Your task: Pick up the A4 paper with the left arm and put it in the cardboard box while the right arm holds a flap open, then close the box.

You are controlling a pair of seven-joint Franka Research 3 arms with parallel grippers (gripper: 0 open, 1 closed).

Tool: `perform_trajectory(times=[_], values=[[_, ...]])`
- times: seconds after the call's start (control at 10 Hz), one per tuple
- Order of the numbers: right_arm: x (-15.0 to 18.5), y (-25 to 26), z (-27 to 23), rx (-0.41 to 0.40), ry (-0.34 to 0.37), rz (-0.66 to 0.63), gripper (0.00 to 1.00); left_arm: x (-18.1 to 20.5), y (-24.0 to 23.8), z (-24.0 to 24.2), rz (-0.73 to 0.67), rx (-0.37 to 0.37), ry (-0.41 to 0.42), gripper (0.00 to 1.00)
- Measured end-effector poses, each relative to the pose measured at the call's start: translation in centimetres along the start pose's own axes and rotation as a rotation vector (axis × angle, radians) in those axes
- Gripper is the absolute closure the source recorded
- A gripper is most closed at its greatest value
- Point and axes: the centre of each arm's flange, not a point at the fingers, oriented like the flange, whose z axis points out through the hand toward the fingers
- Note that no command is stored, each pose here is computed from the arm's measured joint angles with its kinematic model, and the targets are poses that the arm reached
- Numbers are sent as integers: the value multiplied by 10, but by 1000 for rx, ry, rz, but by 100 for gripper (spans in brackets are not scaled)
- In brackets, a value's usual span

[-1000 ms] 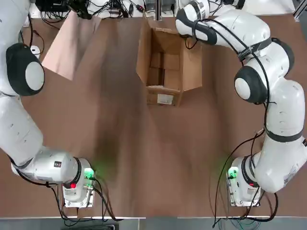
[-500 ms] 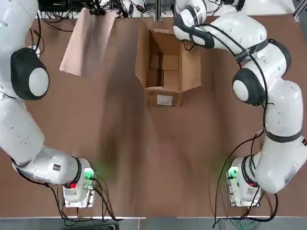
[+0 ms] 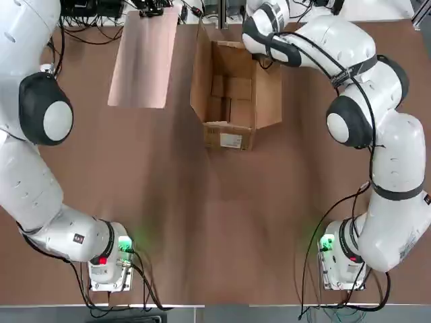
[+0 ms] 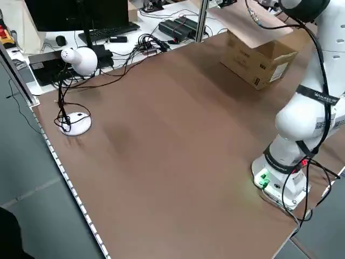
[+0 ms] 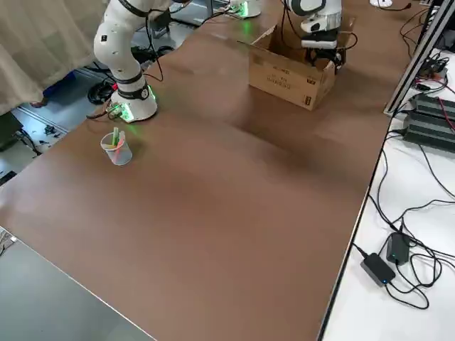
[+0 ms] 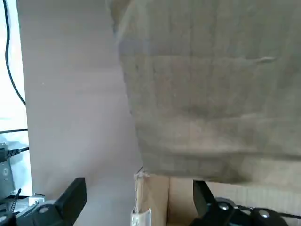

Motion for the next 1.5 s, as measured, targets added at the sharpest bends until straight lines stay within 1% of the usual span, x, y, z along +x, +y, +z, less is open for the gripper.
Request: perform_trajectory(times=[0.2,0.4,0.5,0.6,0.7,0.8,1.0,1.1,1.2,1.3,1.4,1.5], values=[[3,-3,-38,-3,4,7,0,-20,-3,-6,-17,-19,-27,68],[10,1,-99,-5,-1,13,0,-42,-9,-11,-19,-38,-37,68],[20,3,-133,-4,-3,13,0,-53,-12,-16,-25,-57,-58,68],[38,3,-163,-13,7,-17,0,-61,-13,-22,-29,-77,-85,68],[66,-3,-183,-32,24,-75,0,-68,-15,-27,-25,-95,-100,68],[105,-15,-193,-63,35,-165,0,-78,-17,-30,-21,-113,-119,68],[196,-39,-202,-143,31,-385,0,-94,-17,-38,-39,-169,-173,68],[240,-47,-207,-171,18,-508,0,-102,-16,-41,-41,-198,-191,68],[281,-53,-209,-191,-13,-629,0,-110,-15,-41,-41,-223,-204,68],[317,-57,-211,-200,-58,-751,0,-121,-16,-40,-34,-246,-217,68],[352,-59,-210,-213,-100,-880,0,-132,-15,-38,-36,-270,-233,68],[378,-58,-209,-225,-130,-996,0,-143,-14,-34,-34,-288,-247,68]])
